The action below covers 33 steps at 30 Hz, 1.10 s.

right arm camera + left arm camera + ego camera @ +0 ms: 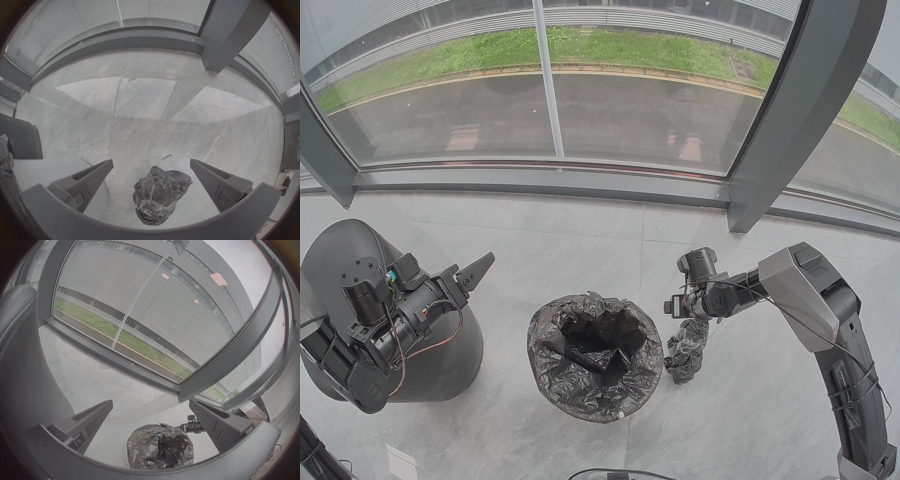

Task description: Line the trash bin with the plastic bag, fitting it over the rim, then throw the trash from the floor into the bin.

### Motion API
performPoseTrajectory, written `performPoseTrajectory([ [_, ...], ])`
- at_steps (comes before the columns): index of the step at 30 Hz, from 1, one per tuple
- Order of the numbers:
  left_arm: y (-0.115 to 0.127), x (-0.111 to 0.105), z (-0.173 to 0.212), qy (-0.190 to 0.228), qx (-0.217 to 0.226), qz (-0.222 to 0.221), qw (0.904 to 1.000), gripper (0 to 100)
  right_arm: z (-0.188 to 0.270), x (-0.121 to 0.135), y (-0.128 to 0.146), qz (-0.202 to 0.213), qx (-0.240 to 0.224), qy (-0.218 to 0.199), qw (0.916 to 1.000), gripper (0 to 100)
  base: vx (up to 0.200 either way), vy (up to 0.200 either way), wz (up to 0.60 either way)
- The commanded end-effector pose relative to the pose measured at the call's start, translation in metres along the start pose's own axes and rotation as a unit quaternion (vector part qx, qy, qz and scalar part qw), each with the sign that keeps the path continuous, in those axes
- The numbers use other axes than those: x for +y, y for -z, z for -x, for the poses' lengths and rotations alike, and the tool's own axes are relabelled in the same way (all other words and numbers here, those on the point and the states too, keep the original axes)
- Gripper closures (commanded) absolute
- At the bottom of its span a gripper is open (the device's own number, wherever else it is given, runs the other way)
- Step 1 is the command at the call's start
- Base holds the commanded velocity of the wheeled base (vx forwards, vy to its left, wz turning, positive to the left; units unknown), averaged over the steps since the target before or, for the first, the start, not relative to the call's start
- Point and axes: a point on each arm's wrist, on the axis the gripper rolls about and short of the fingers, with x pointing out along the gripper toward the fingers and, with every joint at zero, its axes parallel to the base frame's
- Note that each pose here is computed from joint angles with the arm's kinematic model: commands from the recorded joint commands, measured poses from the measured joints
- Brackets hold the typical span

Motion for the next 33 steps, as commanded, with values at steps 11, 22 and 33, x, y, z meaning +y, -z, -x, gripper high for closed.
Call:
performPoseTrajectory([
  [11, 0.006, 0.004, -0.003, -0.005, 0.009, 0.002, 0.9999, 0, -0.006, -0.004, 0.004, 0.007, 0.041, -0.004, 0.9991, 0, 0.0, 0.0, 0.0],
  [22, 0.009, 0.007, -0.007, -0.009, 0.012, 0.003, 0.9999, 0, -0.026, -0.009, 0.012, 0.016, 0.109, 0.013, 0.9938, 0, 0.0, 0.0, 0.0],
  [33, 0.012, 0.008, -0.009, -0.01, 0.017, 0.004, 0.9998, 0, -0.038, -0.013, 0.031, 0.022, 0.148, 0.023, 0.9885, 0, 0.0, 0.0, 0.0],
])
